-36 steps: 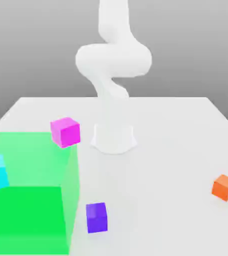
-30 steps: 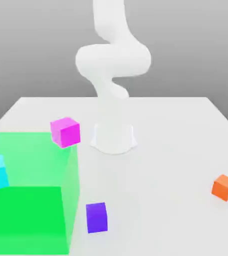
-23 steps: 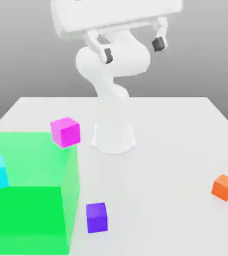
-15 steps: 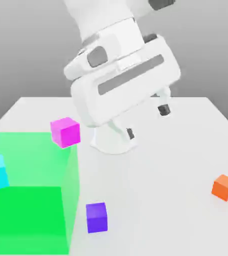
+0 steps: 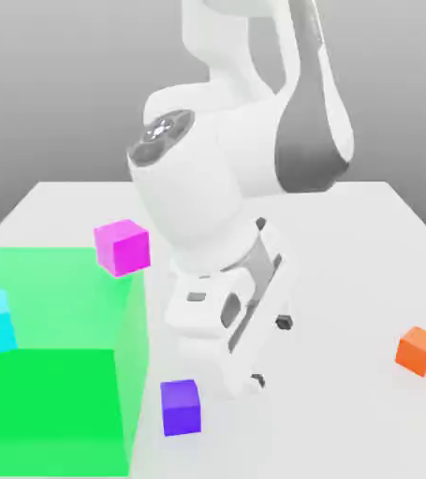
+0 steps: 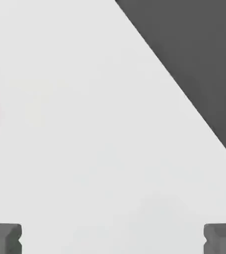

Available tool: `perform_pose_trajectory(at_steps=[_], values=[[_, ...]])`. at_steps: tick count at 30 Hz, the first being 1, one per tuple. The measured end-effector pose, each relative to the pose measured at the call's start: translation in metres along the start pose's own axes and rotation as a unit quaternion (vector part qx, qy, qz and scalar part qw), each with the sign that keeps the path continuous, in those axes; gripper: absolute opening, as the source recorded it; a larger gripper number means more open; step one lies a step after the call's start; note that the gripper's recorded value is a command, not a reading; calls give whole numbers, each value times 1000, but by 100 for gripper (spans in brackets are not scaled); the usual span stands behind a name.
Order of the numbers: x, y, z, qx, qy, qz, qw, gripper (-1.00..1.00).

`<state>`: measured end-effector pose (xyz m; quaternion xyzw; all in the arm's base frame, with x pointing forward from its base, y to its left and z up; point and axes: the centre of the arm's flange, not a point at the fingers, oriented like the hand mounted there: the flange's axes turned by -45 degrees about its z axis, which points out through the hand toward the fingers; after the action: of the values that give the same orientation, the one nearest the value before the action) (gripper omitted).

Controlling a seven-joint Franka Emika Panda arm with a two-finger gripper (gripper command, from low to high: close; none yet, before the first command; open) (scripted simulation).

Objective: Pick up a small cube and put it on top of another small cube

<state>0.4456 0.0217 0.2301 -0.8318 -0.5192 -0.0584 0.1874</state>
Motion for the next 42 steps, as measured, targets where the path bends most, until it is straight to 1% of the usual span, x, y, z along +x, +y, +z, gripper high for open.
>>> perform_pose_trajectory(at_steps=[5,10,16,22,29,30,36,42], values=[[-26,-1,26,1,-34,-57,998,0],[-51,-3,39,-10,-71,-118,990,0],[-74,-4,35,-36,-120,-200,972,0],[-86,-5,17,-72,-174,-286,939,0],[-103,10,65,-78,-182,-299,933,0],[-105,11,71,-78,-181,-299,934,-100],[-106,11,74,-76,-181,-298,934,-100],[-91,2,31,-78,-182,-300,933,-100]])
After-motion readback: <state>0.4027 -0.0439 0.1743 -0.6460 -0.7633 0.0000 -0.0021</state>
